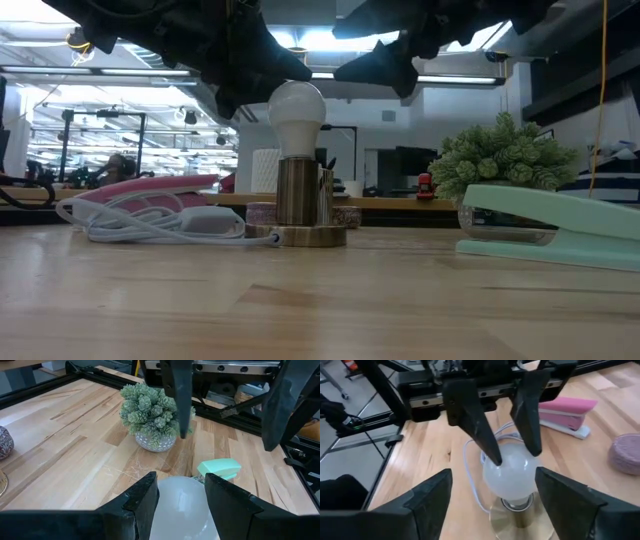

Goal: Screw lightbulb
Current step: Insert the lightbulb into the lamp

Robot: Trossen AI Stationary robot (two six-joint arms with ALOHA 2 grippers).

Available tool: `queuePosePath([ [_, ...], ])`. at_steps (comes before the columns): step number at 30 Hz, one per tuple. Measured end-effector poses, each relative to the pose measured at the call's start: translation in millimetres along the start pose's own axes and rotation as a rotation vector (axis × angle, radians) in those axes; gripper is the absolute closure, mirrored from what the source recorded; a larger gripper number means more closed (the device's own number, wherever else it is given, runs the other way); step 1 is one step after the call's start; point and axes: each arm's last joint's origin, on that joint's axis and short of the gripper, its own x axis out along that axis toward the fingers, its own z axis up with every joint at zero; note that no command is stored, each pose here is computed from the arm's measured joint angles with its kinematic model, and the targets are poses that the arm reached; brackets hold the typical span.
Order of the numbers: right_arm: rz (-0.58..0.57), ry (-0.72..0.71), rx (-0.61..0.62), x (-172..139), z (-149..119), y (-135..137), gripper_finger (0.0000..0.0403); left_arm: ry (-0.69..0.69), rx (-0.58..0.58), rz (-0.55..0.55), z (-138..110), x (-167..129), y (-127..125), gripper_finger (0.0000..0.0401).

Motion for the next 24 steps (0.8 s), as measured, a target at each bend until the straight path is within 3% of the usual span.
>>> queuePosePath([
  [5, -0.006, -0.002, -0.005, 0.0, 0.1, -0.2, 0.0192, 0.0, 0.011, 0.0, 0.1, 0.0, -0.1, 0.0243],
  [17, -0.228, -0.064, -0.087, -0.7, 2.1, -6.5, 0.0388, 0.0, 0.011, 0.0, 0.1, 0.0, -0.1, 0.0243],
  [24, -0.23, -0.104, -0.081, 0.4, 5.0, -5.9, 0.038, -0.001, 0.011, -0.001, 0.3, 0.0, -0.1, 0.0243],
])
